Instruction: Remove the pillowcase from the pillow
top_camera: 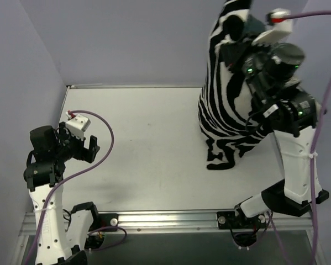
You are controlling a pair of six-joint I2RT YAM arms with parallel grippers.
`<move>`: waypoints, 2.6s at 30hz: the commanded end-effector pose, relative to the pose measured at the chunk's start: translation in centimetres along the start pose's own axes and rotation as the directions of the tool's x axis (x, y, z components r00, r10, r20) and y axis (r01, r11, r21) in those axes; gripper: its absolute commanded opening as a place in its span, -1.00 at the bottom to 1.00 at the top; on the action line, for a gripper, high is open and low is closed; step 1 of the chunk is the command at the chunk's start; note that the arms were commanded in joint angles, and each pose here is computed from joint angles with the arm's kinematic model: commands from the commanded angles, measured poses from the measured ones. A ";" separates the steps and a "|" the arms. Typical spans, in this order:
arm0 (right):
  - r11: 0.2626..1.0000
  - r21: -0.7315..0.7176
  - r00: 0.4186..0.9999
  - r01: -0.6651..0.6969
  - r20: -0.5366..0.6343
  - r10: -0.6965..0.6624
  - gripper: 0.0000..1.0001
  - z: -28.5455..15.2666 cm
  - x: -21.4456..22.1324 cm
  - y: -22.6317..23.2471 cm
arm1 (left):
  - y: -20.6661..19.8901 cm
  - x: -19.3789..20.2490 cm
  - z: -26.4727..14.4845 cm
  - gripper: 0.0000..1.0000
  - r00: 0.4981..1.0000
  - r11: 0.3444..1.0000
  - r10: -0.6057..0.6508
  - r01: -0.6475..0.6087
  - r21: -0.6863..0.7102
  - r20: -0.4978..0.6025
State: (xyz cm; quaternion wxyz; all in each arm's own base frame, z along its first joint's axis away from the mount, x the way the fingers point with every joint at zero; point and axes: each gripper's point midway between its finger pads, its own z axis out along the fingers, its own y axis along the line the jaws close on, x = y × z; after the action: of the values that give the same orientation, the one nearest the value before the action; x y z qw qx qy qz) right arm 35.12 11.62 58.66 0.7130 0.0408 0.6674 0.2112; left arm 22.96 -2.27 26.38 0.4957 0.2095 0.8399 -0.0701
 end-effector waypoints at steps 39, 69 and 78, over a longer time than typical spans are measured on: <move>0.770 0.510 0.697 0.384 -0.707 0.121 1.00 -9.9 34.9 -20.0 | 1.2 -2.0 2.0 0.91 0.991 0.992 -0.123 0.124 -0.003 0.055; 0.875 -0.483 0.878 0.032 -0.405 -0.256 0.89 15.9 33.4 12.7 | -2.4 -2.0 3.2 0.95 0.998 0.985 -0.027 0.017 0.171 0.057; 0.969 -0.247 0.852 0.019 -0.504 -0.145 0.92 7.8 30.3 7.3 | 1.1 -1.5 1.6 0.94 0.910 0.907 0.401 -0.378 0.188 -0.103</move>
State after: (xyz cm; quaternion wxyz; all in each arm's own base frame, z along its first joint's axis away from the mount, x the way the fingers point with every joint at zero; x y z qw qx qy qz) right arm 47.63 30.43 31.00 0.5082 -0.1372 0.8097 0.2592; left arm 27.14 -3.99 25.41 0.4445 0.3267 0.8305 -0.0775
